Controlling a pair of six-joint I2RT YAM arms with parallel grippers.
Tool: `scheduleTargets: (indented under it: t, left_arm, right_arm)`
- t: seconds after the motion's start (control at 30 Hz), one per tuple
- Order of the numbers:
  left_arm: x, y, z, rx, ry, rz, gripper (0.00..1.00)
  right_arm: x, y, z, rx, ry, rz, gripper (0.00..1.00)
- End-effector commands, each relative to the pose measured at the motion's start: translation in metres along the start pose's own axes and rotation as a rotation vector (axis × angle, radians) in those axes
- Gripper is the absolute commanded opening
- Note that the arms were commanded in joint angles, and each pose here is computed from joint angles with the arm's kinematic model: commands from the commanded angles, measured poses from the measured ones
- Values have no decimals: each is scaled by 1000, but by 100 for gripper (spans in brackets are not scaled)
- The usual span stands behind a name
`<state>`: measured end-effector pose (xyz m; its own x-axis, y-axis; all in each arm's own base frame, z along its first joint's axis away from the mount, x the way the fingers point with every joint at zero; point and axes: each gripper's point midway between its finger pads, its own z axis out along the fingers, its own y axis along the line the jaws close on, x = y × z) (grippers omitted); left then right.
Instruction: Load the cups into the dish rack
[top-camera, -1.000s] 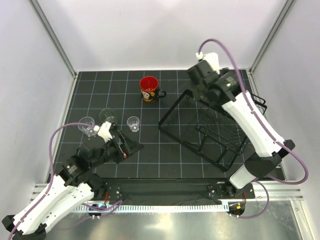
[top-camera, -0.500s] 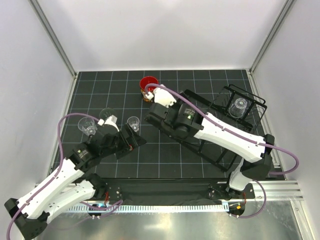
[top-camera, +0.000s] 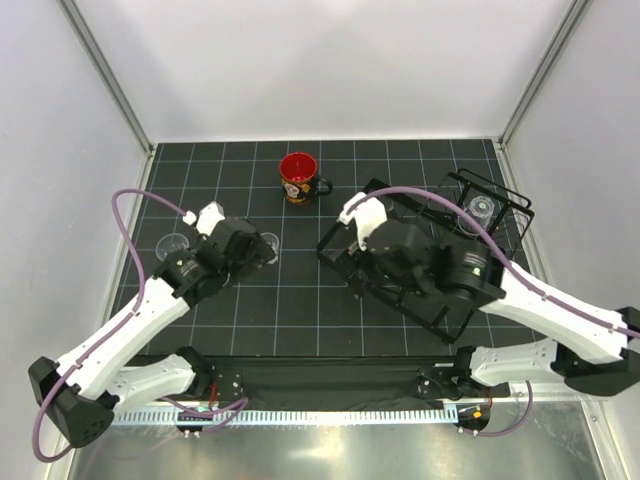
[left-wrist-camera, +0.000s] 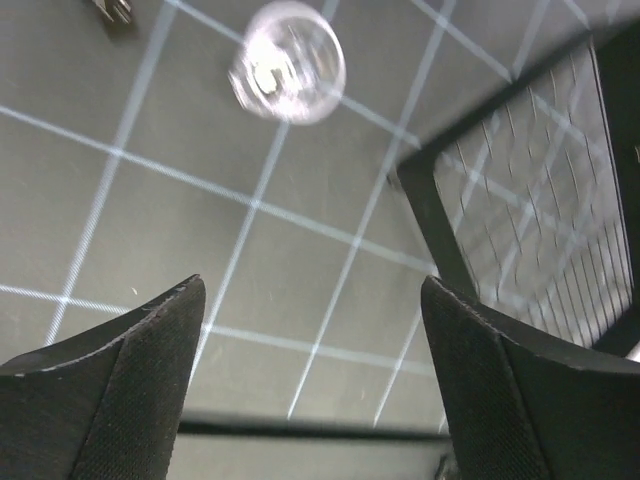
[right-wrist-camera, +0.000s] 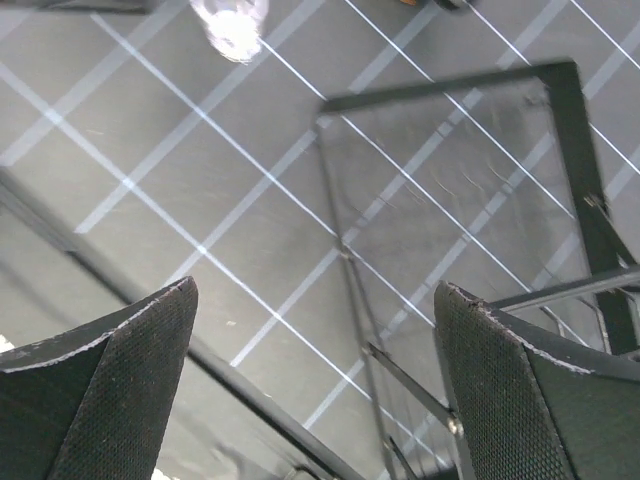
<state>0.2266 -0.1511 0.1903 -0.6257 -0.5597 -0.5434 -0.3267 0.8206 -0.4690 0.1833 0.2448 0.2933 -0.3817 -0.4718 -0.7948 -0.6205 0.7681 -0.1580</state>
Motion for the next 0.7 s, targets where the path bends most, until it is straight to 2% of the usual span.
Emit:
scheduleTargets:
  t: [0.0,0.23,0.37,0.67]
  left_arm:
    - [-31,9,8,-102,-104,-16,84]
    - [-39,9,45,-133,42,-21,76]
    - [-41,4,56,-149,55,-8,75]
    - [-32,6,85,-196,77,-62,62]
  right_arm:
    - [-17,22,-12,-161,-110,18,100]
    - [-11,25,-21,-213,-91,-12,100]
    - [-5,32,-25,-262,-78,3,100]
    - [-5,20,-41,-240,-100,50,100]
